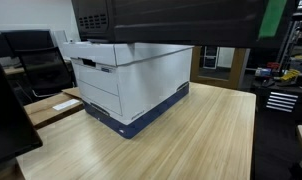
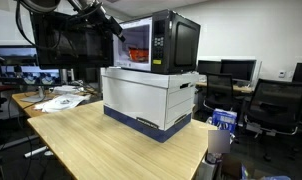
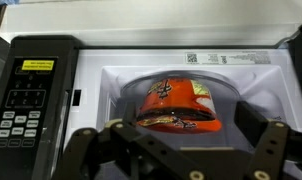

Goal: Take the container out of the microwave, set it upright on the table, and close the microwave door

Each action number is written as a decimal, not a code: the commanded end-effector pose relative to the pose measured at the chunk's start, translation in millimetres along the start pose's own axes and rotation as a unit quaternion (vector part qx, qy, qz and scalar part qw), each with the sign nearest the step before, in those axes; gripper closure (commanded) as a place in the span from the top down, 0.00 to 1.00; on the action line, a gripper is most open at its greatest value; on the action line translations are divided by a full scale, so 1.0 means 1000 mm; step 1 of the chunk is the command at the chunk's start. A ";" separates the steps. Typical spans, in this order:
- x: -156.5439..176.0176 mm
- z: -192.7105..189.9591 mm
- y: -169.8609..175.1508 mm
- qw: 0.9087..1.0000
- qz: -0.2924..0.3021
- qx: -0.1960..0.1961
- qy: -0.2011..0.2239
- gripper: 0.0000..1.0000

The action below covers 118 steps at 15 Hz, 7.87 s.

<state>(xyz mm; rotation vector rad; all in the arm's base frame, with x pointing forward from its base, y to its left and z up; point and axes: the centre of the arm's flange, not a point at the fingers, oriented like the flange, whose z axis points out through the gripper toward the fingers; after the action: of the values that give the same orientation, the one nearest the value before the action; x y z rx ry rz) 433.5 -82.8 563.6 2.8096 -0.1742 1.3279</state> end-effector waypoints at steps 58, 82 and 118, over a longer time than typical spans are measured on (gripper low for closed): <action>0.027 0.101 -0.029 0.966 -0.187 -0.020 0.177 1.00; 0.025 0.125 -0.048 0.973 -0.210 -0.001 0.100 1.00; -0.024 0.045 -0.037 0.954 -0.278 -0.102 0.038 0.05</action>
<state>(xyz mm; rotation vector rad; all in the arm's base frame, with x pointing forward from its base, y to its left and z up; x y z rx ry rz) 489.9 -73.3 527.9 2.3836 0.4377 1.2942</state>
